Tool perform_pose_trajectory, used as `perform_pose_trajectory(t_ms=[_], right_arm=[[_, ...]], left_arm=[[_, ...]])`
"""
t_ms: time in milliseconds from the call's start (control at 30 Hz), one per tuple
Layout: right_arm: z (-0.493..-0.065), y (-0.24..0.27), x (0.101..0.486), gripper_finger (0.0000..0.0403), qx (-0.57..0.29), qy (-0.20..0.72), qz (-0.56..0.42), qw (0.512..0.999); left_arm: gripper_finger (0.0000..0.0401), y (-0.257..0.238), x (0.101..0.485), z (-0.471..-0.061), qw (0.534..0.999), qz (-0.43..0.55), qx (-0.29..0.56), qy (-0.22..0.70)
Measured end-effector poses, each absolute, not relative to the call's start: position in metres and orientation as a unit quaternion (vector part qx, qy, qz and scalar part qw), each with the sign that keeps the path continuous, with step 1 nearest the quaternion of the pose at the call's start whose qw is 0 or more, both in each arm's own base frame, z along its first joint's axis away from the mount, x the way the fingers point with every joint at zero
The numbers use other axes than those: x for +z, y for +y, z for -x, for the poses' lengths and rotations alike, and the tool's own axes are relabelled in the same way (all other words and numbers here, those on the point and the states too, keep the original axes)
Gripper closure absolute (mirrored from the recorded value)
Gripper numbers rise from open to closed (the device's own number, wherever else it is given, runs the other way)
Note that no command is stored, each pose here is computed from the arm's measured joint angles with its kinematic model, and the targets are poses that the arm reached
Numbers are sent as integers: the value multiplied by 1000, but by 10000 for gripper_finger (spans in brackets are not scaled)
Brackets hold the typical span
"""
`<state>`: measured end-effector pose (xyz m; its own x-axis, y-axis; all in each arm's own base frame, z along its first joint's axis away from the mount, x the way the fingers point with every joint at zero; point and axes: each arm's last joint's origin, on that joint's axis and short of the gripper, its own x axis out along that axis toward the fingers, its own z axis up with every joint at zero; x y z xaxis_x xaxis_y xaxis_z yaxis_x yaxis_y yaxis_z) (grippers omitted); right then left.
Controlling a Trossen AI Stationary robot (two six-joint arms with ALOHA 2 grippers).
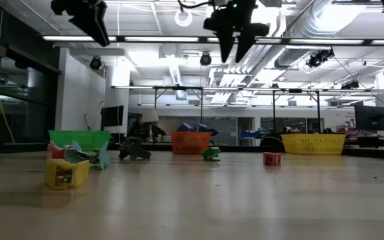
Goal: Pick and place Stapler, Stapler remover, tape
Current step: Put the right red stapler into the green bin
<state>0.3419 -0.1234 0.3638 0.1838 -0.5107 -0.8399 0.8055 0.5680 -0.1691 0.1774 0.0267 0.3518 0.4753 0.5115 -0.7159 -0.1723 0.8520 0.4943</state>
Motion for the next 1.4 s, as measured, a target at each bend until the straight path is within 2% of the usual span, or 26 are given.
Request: perform_pose_trajectory(t_ms=[200, 667, 1067, 1233, 1400], right_arm=[[-333, -93, 360, 160, -427, 516, -216, 710], [-345, -35, 354, 160, -414, 518, -246, 707], [-362, -21, 329, 160, -387, 565, -281, 672], [-368, -20, 320, 160, -374, 585, -265, 669], [-372, -16, 312, 160, -303, 631, -220, 680]], left_arm=[[288, 26, 342, -179, 840, -167, 202, 475], [288, 27, 345, -184, 848, -189, 194, 455], [288, 26, 345, -178, 845, -190, 192, 461], [288, 26, 349, -168, 847, -187, 193, 458], [288, 25, 354, -157, 853, -185, 196, 446]])
